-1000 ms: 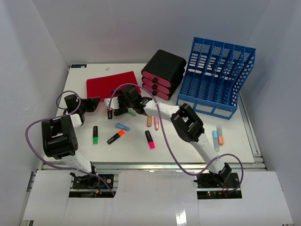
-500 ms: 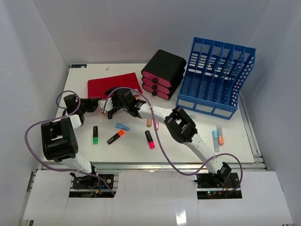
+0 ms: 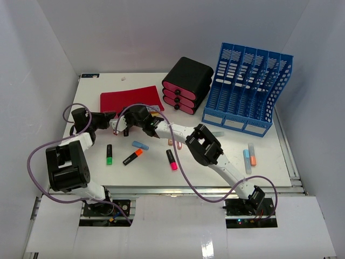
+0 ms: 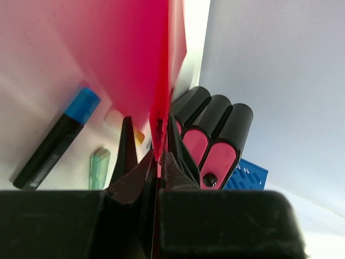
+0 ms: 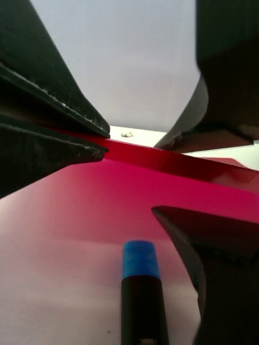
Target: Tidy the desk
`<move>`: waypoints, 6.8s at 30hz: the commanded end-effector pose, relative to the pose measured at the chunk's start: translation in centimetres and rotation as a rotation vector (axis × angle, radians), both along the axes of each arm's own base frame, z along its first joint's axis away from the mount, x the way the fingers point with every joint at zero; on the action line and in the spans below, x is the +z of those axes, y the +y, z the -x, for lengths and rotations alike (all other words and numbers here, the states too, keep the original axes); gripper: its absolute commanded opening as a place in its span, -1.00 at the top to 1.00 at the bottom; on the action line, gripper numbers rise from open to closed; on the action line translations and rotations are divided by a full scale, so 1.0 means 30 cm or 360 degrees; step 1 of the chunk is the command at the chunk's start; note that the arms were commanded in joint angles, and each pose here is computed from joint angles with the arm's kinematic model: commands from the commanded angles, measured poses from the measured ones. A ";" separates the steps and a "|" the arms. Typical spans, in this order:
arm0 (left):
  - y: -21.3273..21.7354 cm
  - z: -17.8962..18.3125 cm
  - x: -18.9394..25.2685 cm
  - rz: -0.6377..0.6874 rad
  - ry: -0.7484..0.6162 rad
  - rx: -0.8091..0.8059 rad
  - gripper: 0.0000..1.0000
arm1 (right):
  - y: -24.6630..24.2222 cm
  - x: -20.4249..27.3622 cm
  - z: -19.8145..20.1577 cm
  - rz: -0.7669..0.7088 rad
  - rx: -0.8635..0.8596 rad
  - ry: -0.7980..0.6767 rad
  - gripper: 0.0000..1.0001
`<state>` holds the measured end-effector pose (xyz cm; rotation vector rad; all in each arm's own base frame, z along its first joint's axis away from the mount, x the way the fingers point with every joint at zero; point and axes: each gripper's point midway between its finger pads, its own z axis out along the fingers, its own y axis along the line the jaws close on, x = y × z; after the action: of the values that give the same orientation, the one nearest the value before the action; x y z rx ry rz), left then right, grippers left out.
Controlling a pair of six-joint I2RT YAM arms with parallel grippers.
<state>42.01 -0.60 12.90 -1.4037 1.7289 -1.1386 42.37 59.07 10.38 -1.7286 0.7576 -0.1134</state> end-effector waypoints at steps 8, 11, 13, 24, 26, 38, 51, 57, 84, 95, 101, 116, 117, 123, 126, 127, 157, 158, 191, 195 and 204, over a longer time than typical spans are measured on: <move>-0.009 0.044 0.153 -0.0053 -0.0143 -0.0037 0.95 | 0.000 0.132 -0.022 -0.0097 -0.0047 -0.0004 0.85; 0.000 0.063 0.164 -0.0055 -0.0133 -0.0040 0.30 | 0.003 0.165 -0.014 -0.0132 -0.0033 0.0029 0.85; 0.015 0.072 0.187 -0.0065 -0.0138 -0.0051 0.00 | 0.001 0.186 -0.003 -0.0159 -0.0026 0.0079 0.85; 0.022 0.207 0.533 -0.0458 -0.0592 -0.0099 -0.96 | -0.032 0.427 0.025 -0.0436 -0.0015 0.0340 0.85; 0.020 0.255 0.575 -0.0572 -0.0624 -0.0086 -0.96 | -0.047 0.511 0.025 -0.0515 -0.0014 0.0372 0.85; 0.005 0.366 0.532 -0.0684 -0.0594 -0.0050 -0.96 | -0.247 1.046 0.093 -0.1039 0.0061 0.0665 0.85; -0.102 0.362 0.536 -0.0596 -0.0754 -0.0377 -0.96 | -0.726 1.488 0.128 -0.1376 0.0015 0.0658 0.85; -0.253 0.344 0.560 -0.0667 -0.0916 -0.0738 -0.96 | -1.036 1.552 0.138 -0.1453 -0.0131 0.0682 0.85; -0.417 0.416 0.297 -0.0833 -0.0928 -0.1234 -0.96 | -1.772 1.627 0.246 -0.1978 -0.0905 0.0144 0.85; -0.416 0.425 0.282 -0.0867 -0.0928 -0.1260 -0.96 | -1.823 1.655 0.217 -0.2069 -0.0974 0.0040 0.85; -0.415 0.427 0.274 -0.0856 -0.0916 -0.1261 -0.96 | -1.845 1.588 0.164 -0.2112 -0.1048 0.0053 0.85; -0.415 0.449 0.262 -0.0815 -0.0853 -0.1244 -0.96 | -1.840 1.461 0.110 -0.2258 -0.0866 -0.0106 0.85; -0.415 0.452 0.261 -0.0814 -0.0852 -0.1241 -0.96 | -1.839 1.428 0.098 -0.2244 -0.0882 -0.0096 0.85; -0.412 0.465 0.257 -0.0818 -0.0836 -0.1226 -0.96 | -1.829 1.252 0.057 -0.2249 -0.0940 0.0065 0.85; -0.411 0.467 0.251 -0.0819 -0.0825 -0.1227 -0.96 | -1.826 1.213 0.063 -0.2265 -0.0929 0.0089 0.85; -0.411 0.468 0.249 -0.0819 -0.0821 -0.1228 -0.96 | -1.827 1.195 0.065 -0.2272 -0.0933 0.0096 0.85; -0.420 0.515 0.205 -0.0814 -0.0840 -0.1268 -0.96 | -1.832 0.921 0.071 -0.2248 -0.1089 0.0500 -0.06; -0.421 0.517 0.205 -0.0814 -0.0843 -0.1270 -0.96 | -1.822 0.919 0.073 -0.2228 -0.1077 0.0522 -0.12; -0.431 0.539 0.200 -0.0804 -0.0881 -0.1311 -0.96 | -1.851 0.964 -0.167 -0.2059 -0.1610 0.0992 0.38; -0.432 0.540 0.203 -0.0805 -0.0890 -0.1311 -0.96 | -1.842 1.008 -0.143 -0.2108 -0.1566 0.0997 0.83; -0.434 0.546 0.202 -0.0806 -0.0893 -0.1326 -0.96 | -1.812 1.197 -0.085 -0.2182 -0.1251 0.0782 0.85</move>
<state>26.13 -13.27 18.19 -0.0701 2.0219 -1.1915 47.06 4.24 38.16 -0.0254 1.6513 0.2621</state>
